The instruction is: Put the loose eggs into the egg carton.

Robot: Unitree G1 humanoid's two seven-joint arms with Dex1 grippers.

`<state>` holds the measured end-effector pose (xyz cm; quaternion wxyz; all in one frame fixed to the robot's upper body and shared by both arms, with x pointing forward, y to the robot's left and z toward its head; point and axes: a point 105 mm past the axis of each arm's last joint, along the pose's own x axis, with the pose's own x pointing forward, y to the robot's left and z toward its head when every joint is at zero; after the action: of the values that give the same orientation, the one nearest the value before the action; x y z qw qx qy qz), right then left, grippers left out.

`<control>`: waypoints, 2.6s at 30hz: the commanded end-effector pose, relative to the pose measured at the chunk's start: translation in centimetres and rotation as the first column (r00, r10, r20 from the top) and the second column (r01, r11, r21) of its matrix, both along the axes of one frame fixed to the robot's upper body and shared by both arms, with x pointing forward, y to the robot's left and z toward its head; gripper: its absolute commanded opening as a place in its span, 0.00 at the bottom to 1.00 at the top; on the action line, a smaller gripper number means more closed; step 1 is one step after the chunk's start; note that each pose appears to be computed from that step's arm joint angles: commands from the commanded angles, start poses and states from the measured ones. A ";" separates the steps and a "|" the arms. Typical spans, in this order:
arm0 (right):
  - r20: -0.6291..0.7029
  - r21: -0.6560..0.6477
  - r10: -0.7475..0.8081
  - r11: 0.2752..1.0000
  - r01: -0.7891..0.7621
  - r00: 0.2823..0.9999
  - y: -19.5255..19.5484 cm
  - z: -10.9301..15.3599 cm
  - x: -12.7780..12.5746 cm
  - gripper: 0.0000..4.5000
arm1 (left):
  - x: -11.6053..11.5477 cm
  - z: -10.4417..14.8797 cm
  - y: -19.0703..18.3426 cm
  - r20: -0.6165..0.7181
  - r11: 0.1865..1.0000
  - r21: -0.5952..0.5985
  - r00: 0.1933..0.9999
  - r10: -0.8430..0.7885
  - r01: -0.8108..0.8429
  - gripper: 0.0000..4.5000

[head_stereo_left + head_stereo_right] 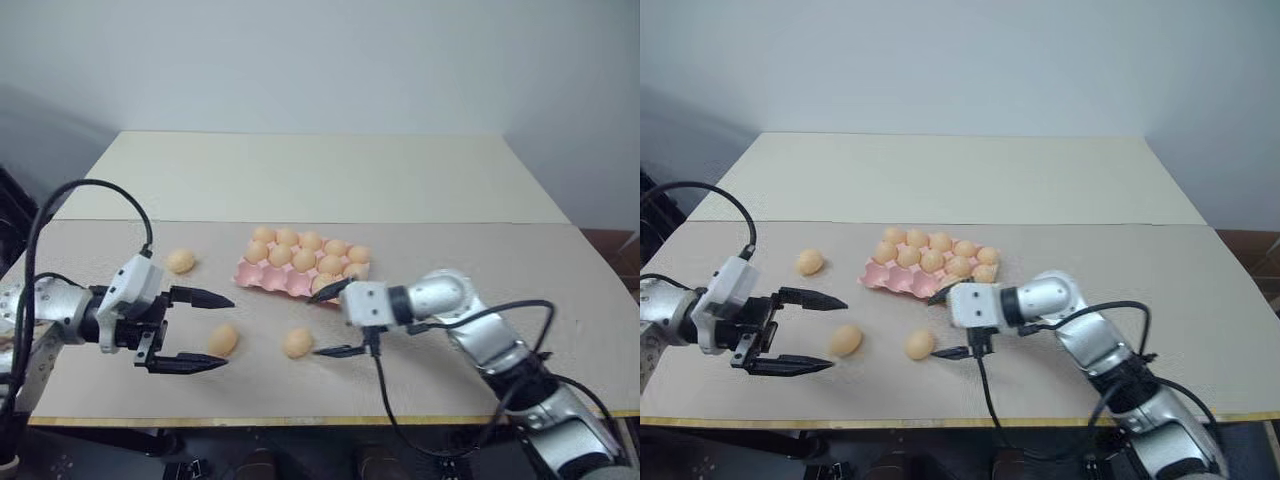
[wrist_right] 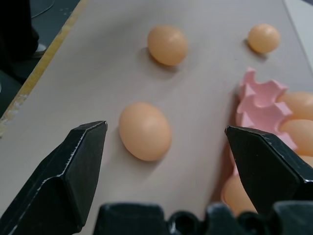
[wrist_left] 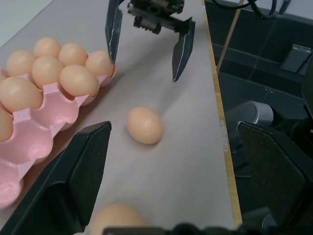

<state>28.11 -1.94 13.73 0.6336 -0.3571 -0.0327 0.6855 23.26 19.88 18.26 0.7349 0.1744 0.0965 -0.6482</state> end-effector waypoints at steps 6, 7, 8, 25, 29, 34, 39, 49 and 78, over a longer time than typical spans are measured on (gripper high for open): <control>0.056 -0.072 0.053 0.996 -0.049 0.997 2.6 -2.7 1.1 0.99 | -0.2 0.4 0.2 0.040 1.000 0.031 0.999 -0.007 0.006 1.00; 0.047 -0.070 0.051 0.996 -0.047 0.998 2.7 -2.9 1.1 0.96 | -0.2 0.3 0.2 0.043 1.000 0.030 0.999 0.000 -0.001 1.00; 0.043 -0.070 0.049 0.996 -0.046 0.998 2.8 -3.0 1.1 0.91 | -0.1 0.3 0.2 0.044 1.000 0.028 0.999 0.004 -0.006 1.00; -0.001 0.269 -0.212 0.941 0.204 0.977 2.5 4.2 4.8 0.44 | 2.6 4.7 1.1 0.061 0.905 -0.298 0.941 0.334 -0.302 1.00; 0.042 0.292 -0.379 0.890 0.351 0.924 2.3 3.9 7.8 0.44 | 3.2 4.7 1.2 0.080 0.892 -0.306 0.924 0.374 -0.334 1.00; 0.024 0.299 -0.380 0.885 0.356 0.925 3.4 3.7 7.9 0.52 | 3.3 4.5 0.9 0.076 0.890 -0.303 0.923 0.378 -0.339 1.00; 0.019 0.271 -0.350 0.903 0.332 0.937 3.3 3.3 7.3 0.90 | 3.1 4.4 1.0 0.075 0.893 -0.293 0.923 0.376 -0.340 1.00; -0.093 0.385 -0.291 0.872 0.304 0.952 -3.2 6.5 4.0 0.99 | 3.9 3.6 0.8 0.095 0.904 -0.252 0.920 0.379 -0.346 1.00; -0.233 0.194 -0.465 0.839 0.509 0.854 -16.5 6.7 -2.8 0.99 | 1.4 -0.1 4.2 0.080 0.907 -0.122 0.907 0.413 -0.402 1.00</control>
<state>25.51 -18.89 19.31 0.8326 -0.1937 0.0517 0.5163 24.80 24.66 17.38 0.8742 0.1244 0.0696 -0.4641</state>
